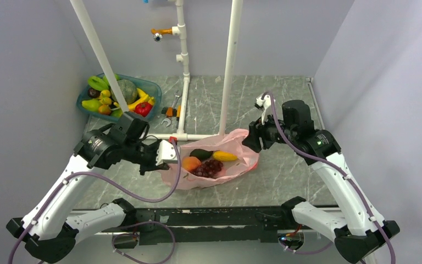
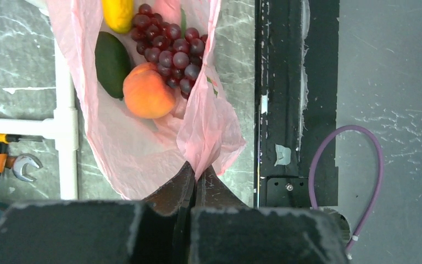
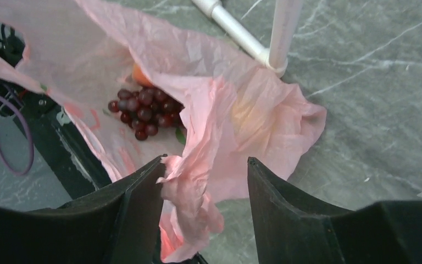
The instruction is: Place the fake fruits into the plastic bag and tie a complex knot
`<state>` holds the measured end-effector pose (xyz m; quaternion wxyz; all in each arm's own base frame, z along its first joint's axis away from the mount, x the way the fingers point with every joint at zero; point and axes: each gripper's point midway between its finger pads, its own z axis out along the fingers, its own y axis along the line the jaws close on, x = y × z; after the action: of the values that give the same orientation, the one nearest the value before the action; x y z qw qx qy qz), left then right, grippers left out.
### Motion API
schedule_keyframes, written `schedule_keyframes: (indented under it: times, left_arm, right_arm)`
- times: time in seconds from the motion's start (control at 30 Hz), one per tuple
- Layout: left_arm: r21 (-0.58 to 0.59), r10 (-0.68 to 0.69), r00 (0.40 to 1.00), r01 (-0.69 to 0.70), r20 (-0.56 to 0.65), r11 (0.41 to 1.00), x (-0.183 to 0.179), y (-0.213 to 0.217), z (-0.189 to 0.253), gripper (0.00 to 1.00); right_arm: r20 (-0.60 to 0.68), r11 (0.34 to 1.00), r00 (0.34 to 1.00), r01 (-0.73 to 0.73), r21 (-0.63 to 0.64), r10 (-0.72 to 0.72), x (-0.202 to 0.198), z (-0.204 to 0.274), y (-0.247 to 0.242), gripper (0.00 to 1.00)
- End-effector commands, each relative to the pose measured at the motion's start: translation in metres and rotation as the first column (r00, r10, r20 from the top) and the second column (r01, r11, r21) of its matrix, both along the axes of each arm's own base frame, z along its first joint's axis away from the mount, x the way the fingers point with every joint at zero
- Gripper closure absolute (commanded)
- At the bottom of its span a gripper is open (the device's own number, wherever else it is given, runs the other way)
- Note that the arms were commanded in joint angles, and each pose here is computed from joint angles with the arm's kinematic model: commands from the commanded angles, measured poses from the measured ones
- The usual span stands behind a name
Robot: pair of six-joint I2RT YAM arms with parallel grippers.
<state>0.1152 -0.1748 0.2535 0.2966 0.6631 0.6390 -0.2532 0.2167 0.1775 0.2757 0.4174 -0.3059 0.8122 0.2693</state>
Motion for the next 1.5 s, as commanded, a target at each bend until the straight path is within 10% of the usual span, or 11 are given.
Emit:
schedule_keyframes:
  times: [0.0,0.07,0.2,0.53,0.87,1.13,1.47]
  left_arm:
    - [-0.083,0.005,0.998,0.000,0.056,0.997,0.006,-0.006,0.027,1.00]
    - [-0.091,0.007,0.998,-0.002,0.059,0.996,0.006,-0.005,0.029,1.00]
    - [-0.100,0.013,0.996,-0.005,0.083,0.995,0.006,-0.004,0.032,1.00]
    - [-0.369,0.218,0.930,-0.099,0.296,0.924,0.030,-0.001,0.186,1.00]
    - [-0.190,0.467,0.857,-0.432,0.218,0.882,0.105,0.038,0.047,1.00]
    - [-0.155,0.621,0.783,-0.608,0.049,0.779,0.159,0.072,0.024,1.00]
    - [-0.494,0.282,0.952,-0.191,0.117,0.848,0.127,0.010,0.190,1.00]
  right_arm:
    - [-0.066,0.997,0.997,-0.051,-0.051,0.047,-0.017,-0.015,-0.006,0.41]
    - [-0.076,0.997,0.996,-0.053,-0.061,0.048,-0.020,-0.018,-0.008,0.35]
    - [0.008,0.999,0.999,-0.038,-0.021,0.038,-0.017,0.005,-0.007,0.99]
    - [0.259,0.997,0.965,-0.054,0.052,0.038,-0.026,0.117,-0.013,1.00]
    - [0.181,0.996,0.979,-0.093,0.005,0.090,-0.009,0.055,-0.002,1.00]
    - [0.315,0.976,0.944,-0.153,0.158,0.097,-0.011,0.092,0.015,1.00]
    - [0.401,0.995,0.916,-0.043,0.091,0.003,-0.015,0.121,-0.014,1.00]
